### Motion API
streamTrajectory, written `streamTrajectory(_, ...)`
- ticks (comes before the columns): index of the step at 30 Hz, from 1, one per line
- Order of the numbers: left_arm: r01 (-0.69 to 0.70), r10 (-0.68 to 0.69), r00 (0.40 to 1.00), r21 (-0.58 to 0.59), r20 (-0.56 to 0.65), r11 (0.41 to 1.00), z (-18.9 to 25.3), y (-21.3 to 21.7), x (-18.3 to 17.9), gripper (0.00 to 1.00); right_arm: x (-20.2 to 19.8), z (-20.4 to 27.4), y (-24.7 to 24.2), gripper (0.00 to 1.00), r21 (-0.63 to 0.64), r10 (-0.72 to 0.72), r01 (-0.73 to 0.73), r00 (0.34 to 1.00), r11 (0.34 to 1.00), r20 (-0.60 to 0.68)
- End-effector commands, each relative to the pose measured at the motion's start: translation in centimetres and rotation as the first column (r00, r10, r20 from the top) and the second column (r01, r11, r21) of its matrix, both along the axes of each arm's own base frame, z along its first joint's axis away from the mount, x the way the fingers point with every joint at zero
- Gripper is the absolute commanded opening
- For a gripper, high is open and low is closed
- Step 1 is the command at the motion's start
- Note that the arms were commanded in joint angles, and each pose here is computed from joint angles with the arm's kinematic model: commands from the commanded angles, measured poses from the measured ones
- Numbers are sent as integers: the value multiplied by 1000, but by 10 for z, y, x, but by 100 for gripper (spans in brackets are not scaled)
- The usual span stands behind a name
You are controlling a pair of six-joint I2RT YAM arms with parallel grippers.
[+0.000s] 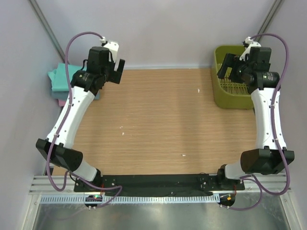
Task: Fold and stack the t-shirts
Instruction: Neatly place the folded tshirt to the corner
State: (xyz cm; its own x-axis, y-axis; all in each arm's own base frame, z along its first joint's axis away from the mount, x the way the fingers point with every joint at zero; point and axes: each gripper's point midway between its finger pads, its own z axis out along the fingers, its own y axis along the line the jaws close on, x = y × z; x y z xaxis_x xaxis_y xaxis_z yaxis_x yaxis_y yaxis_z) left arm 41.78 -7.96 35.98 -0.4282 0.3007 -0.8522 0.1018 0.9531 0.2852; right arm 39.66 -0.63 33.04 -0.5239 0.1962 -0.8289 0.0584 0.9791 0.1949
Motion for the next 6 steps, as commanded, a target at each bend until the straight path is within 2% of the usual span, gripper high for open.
streamTrajectory(1, -11, 11, 1000, -11, -14, 1000, -3, 7, -14, 100, -17, 0, -6, 100, -38, -36, 33, 997, 999, -70)
streamTrajectory(6, -28, 29, 1000, -61, 9, 998, 5, 17, -29, 100, -22, 14, 3, 100, -4, -14, 14, 999, 1000, -40)
